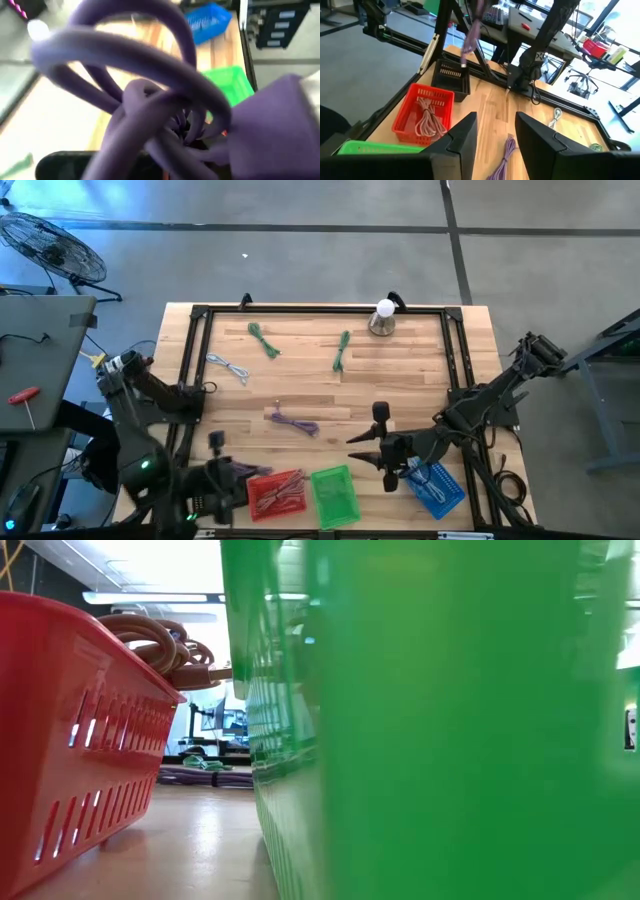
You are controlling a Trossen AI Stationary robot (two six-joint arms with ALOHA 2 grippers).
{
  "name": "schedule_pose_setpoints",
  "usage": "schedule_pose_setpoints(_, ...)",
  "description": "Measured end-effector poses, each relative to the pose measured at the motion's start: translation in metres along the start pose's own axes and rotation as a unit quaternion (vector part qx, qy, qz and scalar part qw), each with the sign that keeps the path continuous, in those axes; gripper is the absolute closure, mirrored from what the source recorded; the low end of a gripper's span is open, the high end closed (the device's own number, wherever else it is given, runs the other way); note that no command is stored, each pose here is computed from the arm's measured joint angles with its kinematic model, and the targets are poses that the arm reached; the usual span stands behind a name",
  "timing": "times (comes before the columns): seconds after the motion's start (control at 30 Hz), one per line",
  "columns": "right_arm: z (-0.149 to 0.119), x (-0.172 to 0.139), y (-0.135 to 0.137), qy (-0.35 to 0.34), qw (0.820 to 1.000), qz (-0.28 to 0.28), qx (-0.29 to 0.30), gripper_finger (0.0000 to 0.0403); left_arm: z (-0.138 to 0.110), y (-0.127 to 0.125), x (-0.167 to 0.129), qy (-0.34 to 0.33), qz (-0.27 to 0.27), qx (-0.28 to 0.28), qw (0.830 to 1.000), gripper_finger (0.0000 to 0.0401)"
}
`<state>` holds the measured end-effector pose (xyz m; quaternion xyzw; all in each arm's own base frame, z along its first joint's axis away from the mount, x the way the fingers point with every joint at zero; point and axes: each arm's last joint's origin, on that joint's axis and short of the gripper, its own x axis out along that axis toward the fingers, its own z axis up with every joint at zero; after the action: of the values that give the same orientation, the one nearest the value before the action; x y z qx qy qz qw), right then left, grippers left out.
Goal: Pick & Place USB Port
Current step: Put the purple USB charger into the black bin
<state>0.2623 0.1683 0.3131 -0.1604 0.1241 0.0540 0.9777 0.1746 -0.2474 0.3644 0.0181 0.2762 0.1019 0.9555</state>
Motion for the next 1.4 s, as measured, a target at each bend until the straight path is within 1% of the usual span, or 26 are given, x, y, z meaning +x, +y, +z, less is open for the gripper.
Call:
schedule_pose_setpoints(0.1, 0.0, 0.002, -0.004, -0.003, 1.0, 0.006, 0.01, 0.0277, -0.02, -0.005, -0.016, 0.036, -0.008, -0.029, 0.999, 0.0382)
schedule_pose_setpoints(0.2, 0.001, 0.004, -0.007, -0.01, 1.0, 0.004, 0.023, 0.0277, -0.039, -0.009, -0.026, 0.098, -0.006, -0.071, 0.993, 0.0382)
schedule_pose_setpoints(0.27, 0.001, 0.004, -0.008, -0.012, 1.0, 0.004, 0.025, 0.0277, -0.052, -0.014, -0.03, 0.157, 0.007, -0.093, 0.983, 0.0382)
schedule_pose_setpoints(0.37, 0.003, 0.005, -0.009, -0.019, 0.999, 0.001, 0.03, 0.0277, -0.068, -0.02, -0.03, 0.241, 0.039, -0.12, 0.962, 0.0382)
schedule_pose_setpoints(0.43, 0.004, 0.005, -0.01, -0.024, 0.999, 0.0, 0.032, 0.0277, -0.077, -0.027, -0.027, 0.285, 0.06, -0.129, 0.948, 0.0382)
schedule_pose_setpoints(0.5, 0.004, 0.005, -0.01, -0.025, 0.999, 0.0, 0.033, 0.0277, -0.084, -0.034, -0.023, 0.311, 0.071, -0.126, 0.94, 0.0382)
schedule_pose_setpoints(0.6, 0.004, 0.005, -0.01, -0.027, 0.999, -0.001, 0.034, 0.0277, -0.092, -0.041, -0.018, 0.334, 0.084, -0.116, 0.931, 0.0382)
schedule_pose_setpoints(0.73, 0.005, 0.005, -0.01, -0.027, 0.999, -0.001, 0.042, 0.0277, -0.1, -0.048, -0.01, 0.377, 0.102, -0.115, 0.913, 0.0383)
schedule_pose_setpoints(0.8, 0.005, 0.005, -0.01, -0.027, 0.998, -0.001, 0.048, 0.0277, -0.104, -0.051, -0.007, 0.39, 0.107, -0.113, 0.908, 0.0383)
schedule_pose_setpoints(1.03, 0.004, 0.005, -0.01, -0.027, 0.998, 0.002, 0.05, 0.0277, -0.113, -0.062, 0.006, 0.397, 0.117, -0.098, 0.905, 0.0383)
schedule_pose_setpoints(1.13, 0.005, 0.005, -0.009, -0.027, 0.998, 0.005, 0.063, 0.0277, -0.117, -0.066, 0.014, 0.402, 0.116, -0.079, 0.905, 0.0383)
schedule_pose_setpoints(1.23, 0.005, 0.005, -0.009, -0.029, 0.997, 0.017, 0.072, 0.0277, -0.12, -0.066, 0.019, 0.396, 0.117, -0.077, 0.908, 0.0383)
schedule_pose_setpoints(1.4, 0.005, 0.005, -0.007, -0.029, 0.995, 0.037, 0.086, 0.0277, -0.134, -0.069, 0.039, 0.407, 0.081, -0.059, 0.908, 0.0383)
